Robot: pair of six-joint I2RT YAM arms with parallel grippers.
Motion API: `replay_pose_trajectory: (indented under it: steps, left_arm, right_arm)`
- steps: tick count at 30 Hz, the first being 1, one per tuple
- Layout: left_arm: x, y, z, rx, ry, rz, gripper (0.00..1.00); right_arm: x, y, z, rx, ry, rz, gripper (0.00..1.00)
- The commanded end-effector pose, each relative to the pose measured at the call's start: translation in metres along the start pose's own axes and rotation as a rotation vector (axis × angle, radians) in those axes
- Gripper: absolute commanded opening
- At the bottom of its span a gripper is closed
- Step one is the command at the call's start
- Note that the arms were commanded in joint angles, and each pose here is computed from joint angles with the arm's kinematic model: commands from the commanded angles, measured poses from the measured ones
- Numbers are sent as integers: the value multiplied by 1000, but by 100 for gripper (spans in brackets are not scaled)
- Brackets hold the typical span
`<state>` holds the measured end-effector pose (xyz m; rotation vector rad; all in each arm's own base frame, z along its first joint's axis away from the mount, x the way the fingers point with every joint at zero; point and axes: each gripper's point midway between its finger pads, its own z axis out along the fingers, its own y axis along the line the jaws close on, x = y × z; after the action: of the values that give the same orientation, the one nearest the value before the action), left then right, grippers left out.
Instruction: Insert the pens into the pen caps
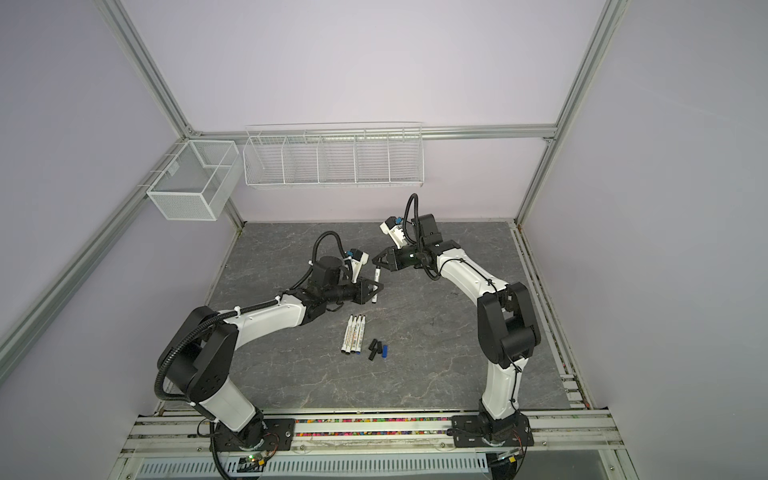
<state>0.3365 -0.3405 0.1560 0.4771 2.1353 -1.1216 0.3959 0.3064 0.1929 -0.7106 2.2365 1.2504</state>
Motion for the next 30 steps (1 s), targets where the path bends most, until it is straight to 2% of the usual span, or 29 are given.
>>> replay_pose_trajectory:
  steps: [1,8,14,20,25,30]
  left_arm:
    - [-145,-1,-67,-16,-550,-96,0]
    - [-131,0,-44,79,-513,-187,0]
    - [-145,3,-42,133,-546,-221,0]
    - [-181,22,-75,77,-653,-209,0]
    - [-211,40,-119,-4,-756,-176,0]
    - [-224,56,-153,-99,-810,-137,0]
  right_arm:
    - [106,-13,-3,11,312,346,7]
    - [117,-13,0,2,366,373,7]
    - [145,-2,10,3,490,330,7]
    - [169,3,16,19,588,306,7]
    - [179,5,16,24,627,302,7]
    - [191,-4,11,87,675,300,7]
